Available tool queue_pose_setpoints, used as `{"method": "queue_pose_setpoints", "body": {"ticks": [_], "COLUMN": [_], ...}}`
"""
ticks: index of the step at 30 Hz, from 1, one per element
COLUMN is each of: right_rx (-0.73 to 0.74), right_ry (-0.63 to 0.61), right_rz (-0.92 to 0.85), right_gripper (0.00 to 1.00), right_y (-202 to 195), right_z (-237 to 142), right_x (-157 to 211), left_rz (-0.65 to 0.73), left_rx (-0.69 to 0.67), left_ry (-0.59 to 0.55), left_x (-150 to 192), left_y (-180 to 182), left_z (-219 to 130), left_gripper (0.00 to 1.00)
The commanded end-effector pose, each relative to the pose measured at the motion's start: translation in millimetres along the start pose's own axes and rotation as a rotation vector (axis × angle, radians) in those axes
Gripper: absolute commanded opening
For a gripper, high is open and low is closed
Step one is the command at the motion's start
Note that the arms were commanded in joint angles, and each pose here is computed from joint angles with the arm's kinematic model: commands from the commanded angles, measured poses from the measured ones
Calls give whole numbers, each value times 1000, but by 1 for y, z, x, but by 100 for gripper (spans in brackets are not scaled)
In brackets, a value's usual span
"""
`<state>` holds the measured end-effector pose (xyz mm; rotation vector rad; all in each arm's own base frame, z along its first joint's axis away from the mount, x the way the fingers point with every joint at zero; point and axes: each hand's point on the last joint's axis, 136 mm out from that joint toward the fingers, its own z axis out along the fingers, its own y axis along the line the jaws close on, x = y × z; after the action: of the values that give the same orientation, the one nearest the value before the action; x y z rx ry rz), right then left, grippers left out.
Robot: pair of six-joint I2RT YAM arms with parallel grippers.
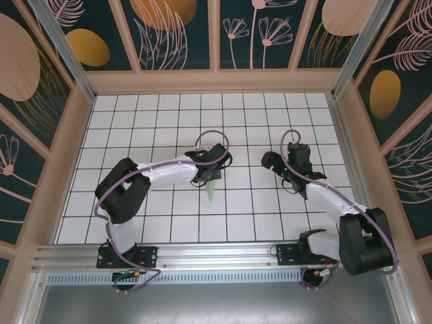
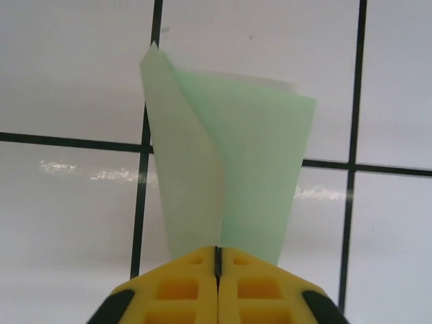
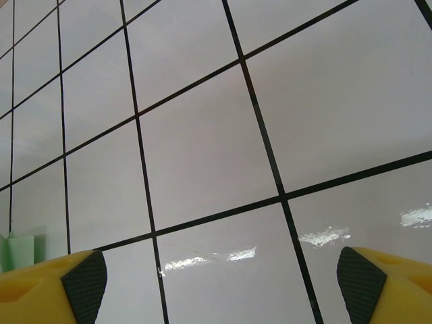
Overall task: Fold a paper plane with a square sheet of paper (pick it up from the middle)
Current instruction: Move a paper plane to the center of the table.
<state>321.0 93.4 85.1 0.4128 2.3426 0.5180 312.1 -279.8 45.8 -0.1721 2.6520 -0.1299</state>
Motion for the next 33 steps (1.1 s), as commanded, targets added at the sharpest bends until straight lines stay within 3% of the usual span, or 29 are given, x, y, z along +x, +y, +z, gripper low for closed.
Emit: {"method": "queue_pose_setpoints", "body": {"ticks": [1, 5, 17, 25, 33], "right_rx": [-2, 0, -95, -161, -293], "right_ry": [4, -4, -75, -78, 32], "right_rz": [8, 9, -15, -34, -48], "right_gripper": [91, 91, 91, 88, 68], "right_y": [-1, -2, 13, 26, 49], "right_z": [3, 2, -14, -22, -26], "right_x": [2, 1, -9, -10, 9], "left_rz": [51, 51, 43, -62, -198], "left_rx": [-3, 90, 606, 795, 887], "left_ry": [-43, -74, -175, -126, -96], "left_x": [-16, -30, -54, -50, -45], "left_y": [-3, -22, -101, -127, -123], "left_z": [-19, -35, -85, -53, -26], "left_gripper": [0, 0, 0, 0, 0]}}
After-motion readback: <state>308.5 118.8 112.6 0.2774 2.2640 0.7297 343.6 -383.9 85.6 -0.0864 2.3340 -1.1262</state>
